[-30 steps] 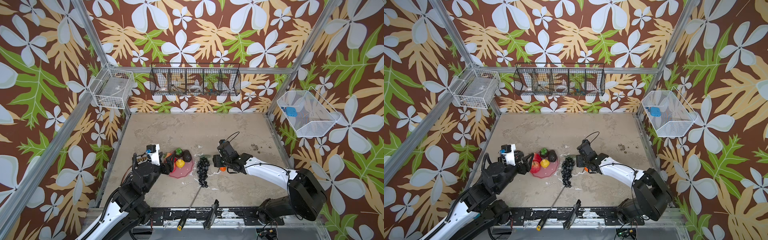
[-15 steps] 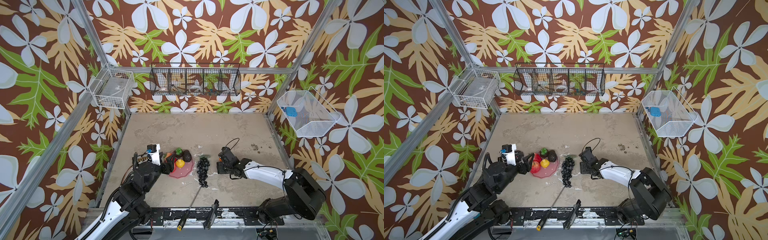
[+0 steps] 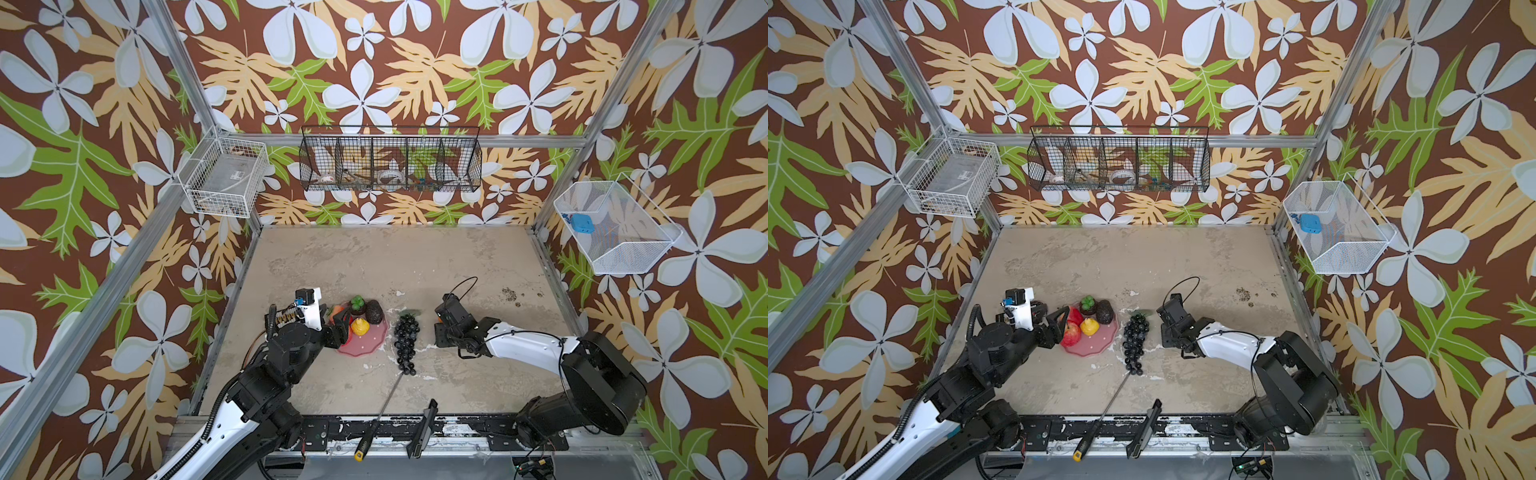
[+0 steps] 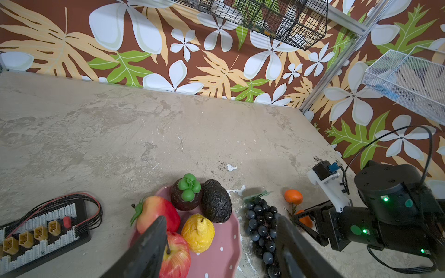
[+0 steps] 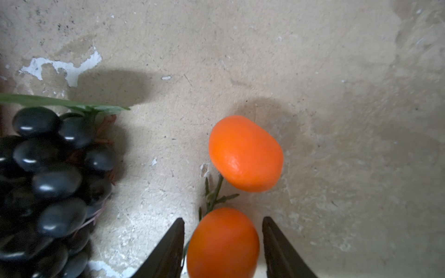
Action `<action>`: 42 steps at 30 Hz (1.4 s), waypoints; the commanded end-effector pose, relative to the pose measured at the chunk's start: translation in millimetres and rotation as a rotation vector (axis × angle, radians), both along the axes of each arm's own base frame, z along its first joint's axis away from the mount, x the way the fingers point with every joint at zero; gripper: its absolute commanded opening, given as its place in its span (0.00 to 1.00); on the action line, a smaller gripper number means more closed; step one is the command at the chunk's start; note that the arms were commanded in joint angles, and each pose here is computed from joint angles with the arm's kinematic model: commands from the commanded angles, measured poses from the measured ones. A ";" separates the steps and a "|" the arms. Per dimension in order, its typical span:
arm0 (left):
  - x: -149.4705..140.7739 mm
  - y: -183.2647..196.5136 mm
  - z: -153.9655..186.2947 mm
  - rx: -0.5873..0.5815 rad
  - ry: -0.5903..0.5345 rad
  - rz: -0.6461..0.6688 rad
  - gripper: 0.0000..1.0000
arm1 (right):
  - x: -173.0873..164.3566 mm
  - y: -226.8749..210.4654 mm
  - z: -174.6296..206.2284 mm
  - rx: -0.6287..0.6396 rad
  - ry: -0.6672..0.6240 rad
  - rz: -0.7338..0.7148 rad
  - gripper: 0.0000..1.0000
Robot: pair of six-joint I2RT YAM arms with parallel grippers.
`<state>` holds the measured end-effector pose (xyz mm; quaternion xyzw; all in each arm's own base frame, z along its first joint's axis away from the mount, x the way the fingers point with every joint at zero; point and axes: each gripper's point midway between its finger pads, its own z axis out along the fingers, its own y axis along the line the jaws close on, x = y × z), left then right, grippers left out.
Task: Arrange fruit in a fruit bowl
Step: Pick up the fruits from the center of the table.
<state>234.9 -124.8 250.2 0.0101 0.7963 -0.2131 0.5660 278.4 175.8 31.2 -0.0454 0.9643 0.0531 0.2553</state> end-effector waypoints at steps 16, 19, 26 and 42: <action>2.4 -0.8 2.5 -0.003 -0.011 0.003 0.73 | 5.2 2.4 16.8 0.038 -0.060 -0.007 0.44; 3.1 -3.6 -0.4 0.001 -0.001 -0.008 0.73 | 6.3 5.4 29.5 0.067 -0.080 -0.002 0.44; 4.2 -39.1 -22.5 -0.016 0.098 -0.152 0.72 | 7.1 35.3 72.3 0.260 -0.115 0.048 0.45; -9.1 -156.2 -46.4 -0.237 0.243 -0.568 0.59 | 0.8 86.7 127.4 0.588 -0.107 0.143 0.45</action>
